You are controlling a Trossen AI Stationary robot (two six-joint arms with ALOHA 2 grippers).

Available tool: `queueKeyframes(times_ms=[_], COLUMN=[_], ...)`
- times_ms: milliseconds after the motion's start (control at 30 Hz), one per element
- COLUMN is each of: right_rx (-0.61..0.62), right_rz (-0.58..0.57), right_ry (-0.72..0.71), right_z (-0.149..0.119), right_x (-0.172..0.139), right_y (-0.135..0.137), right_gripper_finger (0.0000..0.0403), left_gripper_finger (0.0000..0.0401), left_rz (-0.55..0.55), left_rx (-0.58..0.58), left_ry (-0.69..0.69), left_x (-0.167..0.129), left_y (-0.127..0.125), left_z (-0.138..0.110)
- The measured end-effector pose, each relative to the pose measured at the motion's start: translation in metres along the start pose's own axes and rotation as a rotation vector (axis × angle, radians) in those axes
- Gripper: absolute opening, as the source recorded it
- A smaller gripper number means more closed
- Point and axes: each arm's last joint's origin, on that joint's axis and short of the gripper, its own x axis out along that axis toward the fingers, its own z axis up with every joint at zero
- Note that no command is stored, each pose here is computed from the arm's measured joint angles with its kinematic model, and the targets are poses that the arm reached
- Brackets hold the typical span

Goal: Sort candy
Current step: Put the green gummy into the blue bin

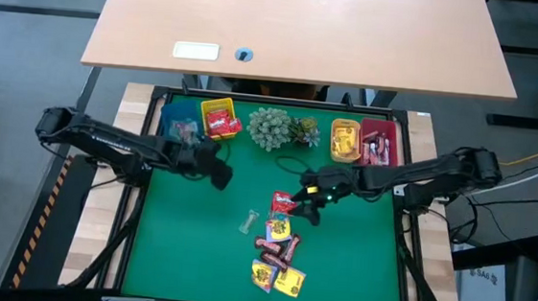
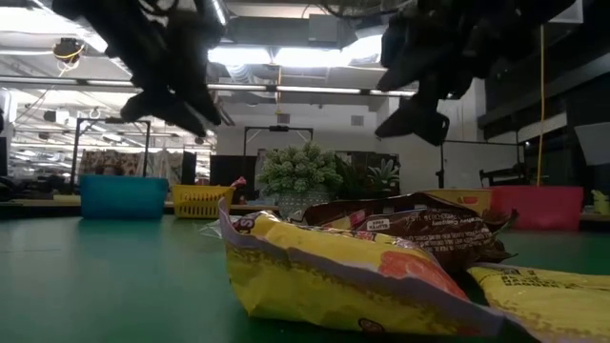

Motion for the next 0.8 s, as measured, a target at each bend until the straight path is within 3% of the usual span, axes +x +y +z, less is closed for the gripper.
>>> queueKeyframes(times_ms=[433,800], right_rx=[0.003,0.005], right_rz=[-0.006,-0.011], right_ry=[0.012,0.019], right_z=[-0.001,-0.002], right_x=[0.003,0.003], right_y=[-0.002,-0.002], right_gripper_finger=[0.0273,0.0273], left_gripper_finger=[0.0144,0.0144], left_rz=[-0.313,-0.233], left_rx=[0.104,0.190], left_ry=[0.018,0.091], left_x=[0.045,0.085], left_y=[-0.073,-0.067], left_z=[-0.080,-0.124])
